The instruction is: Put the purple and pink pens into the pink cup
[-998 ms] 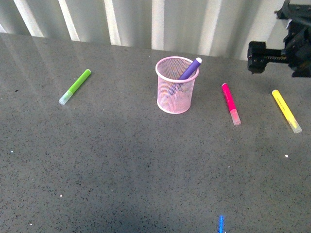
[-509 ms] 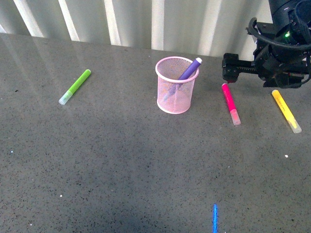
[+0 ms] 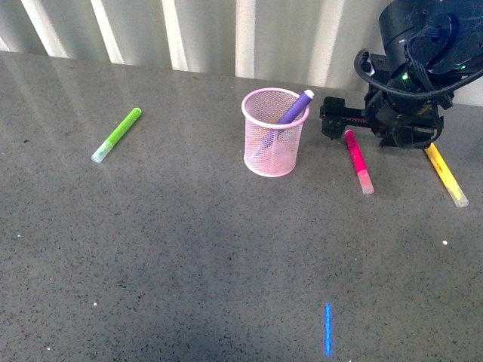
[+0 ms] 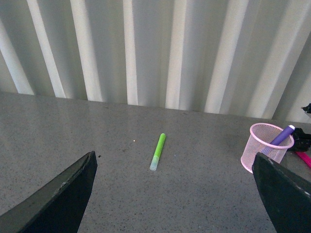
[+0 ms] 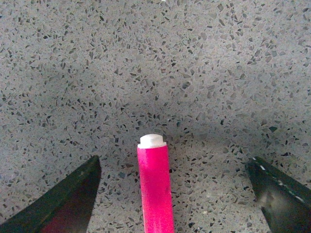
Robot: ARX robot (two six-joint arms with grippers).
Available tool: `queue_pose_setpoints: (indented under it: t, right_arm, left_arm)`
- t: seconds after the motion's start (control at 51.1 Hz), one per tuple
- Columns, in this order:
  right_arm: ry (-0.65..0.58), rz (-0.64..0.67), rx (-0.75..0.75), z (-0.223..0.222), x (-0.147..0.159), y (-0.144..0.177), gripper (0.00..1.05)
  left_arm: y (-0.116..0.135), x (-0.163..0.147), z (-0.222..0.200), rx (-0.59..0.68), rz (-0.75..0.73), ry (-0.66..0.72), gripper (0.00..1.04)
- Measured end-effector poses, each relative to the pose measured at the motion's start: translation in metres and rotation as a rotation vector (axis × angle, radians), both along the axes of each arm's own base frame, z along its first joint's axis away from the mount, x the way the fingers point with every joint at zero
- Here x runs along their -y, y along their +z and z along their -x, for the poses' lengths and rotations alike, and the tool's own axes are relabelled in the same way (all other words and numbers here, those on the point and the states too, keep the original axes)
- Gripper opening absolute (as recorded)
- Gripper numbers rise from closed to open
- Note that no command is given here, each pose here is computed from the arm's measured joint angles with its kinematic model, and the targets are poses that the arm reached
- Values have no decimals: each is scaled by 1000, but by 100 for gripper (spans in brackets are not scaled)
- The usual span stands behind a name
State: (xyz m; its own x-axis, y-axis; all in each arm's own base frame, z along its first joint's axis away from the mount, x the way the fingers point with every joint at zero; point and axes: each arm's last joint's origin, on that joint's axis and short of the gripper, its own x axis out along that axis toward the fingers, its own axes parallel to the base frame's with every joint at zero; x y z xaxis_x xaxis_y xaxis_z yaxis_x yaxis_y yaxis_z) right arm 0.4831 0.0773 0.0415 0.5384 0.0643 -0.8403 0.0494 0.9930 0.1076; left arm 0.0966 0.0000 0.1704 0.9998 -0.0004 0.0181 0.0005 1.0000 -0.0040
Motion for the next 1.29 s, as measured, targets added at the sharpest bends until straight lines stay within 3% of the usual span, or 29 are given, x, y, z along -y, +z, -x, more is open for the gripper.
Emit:
queue_pose_setpoints:
  t: [0.215,0.313,0.528,0.724,0.841,1.096,1.174,1.291]
  right_arm:
    - [-3,1,7,-2,-1,-2,63]
    - [-8,-5,12,-2,0,-2,44]
    - [-27,-26,11,-2,7,-3,12]
    - [-54,-50,33,2,15,-2,11]
    - [-103,-89,123,8,23,10,11]
    - [-140,-212,534,27,33,107,11]
    - [-70,-301,726,42,29,150,11]
    - [91,-392,945,67,14,188,11]
  left_arm:
    - [0,0,0,0,0,0,98]
    - [0,0,0,0,0,0,98]
    - [0,0,0,0,0,0,98]
    - [0,0,0,0,0,0,98]
    - [0,0,0,0,0,0,98]
    - [0,0,0,0,0,0,98]
    - [0,0,0,0,0,0,98]
    - [0,0,0,0,0,0,98]
